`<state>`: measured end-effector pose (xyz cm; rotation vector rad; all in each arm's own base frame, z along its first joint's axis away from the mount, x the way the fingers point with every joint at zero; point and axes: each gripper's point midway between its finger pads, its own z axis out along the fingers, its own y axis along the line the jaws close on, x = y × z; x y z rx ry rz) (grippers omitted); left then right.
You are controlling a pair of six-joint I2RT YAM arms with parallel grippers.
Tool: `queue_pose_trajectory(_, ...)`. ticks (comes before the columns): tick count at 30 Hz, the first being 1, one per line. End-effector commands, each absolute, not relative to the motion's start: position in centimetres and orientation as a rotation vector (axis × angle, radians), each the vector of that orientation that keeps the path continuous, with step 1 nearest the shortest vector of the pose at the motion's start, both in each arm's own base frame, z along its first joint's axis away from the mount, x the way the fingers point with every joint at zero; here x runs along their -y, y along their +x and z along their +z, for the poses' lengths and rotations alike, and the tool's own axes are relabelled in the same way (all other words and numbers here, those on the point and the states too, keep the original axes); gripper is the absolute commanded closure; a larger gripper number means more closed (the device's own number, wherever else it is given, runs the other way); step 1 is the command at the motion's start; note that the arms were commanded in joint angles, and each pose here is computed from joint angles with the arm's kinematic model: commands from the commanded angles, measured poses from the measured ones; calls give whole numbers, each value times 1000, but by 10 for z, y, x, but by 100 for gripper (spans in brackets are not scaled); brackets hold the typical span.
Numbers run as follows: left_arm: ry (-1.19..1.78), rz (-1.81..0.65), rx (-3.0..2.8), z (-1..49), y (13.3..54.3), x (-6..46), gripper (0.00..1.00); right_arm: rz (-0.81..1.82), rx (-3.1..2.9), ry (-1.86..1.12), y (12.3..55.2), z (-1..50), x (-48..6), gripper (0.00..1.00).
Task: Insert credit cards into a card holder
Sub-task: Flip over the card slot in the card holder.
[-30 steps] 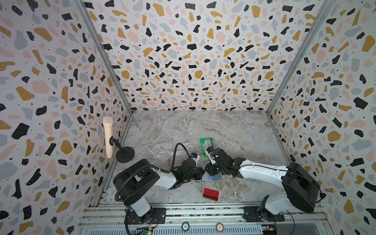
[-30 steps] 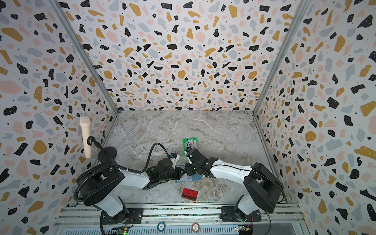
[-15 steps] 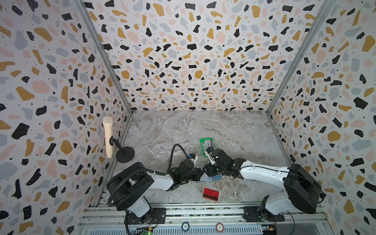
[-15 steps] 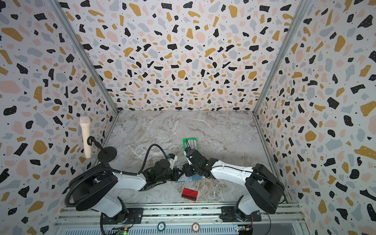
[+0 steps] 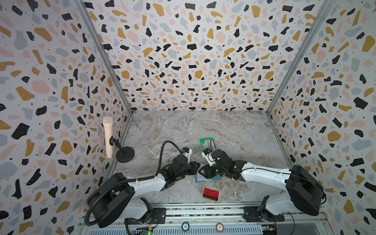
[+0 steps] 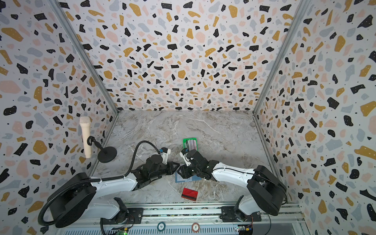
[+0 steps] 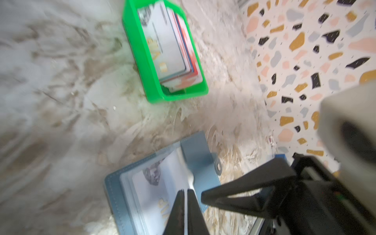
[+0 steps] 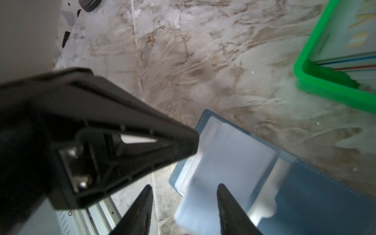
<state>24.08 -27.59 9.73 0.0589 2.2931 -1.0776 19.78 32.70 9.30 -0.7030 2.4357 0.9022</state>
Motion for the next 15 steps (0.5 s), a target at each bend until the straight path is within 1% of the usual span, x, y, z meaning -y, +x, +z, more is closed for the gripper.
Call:
queue_pose_trajectory(1,78,-1064,-2294,99,239,273,88,934,-2376,-675,203,112,-323,48)
queue_pose_trajectory(4,84,-1104,-2302,95,237,280,88,836,-2384,-586,217,114,-301,53)
queue_pose_trajectory(7,95,-1102,-2316,89,236,285,90,750,-2446,-544,224,96,-283,60)
queue_pose_trajectory(10,110,-1065,-2357,75,234,289,95,712,-2507,-556,222,75,-282,66)
queue_pose_trajectory(15,87,-1033,-2397,57,234,286,97,707,-2554,-615,212,48,-293,78)
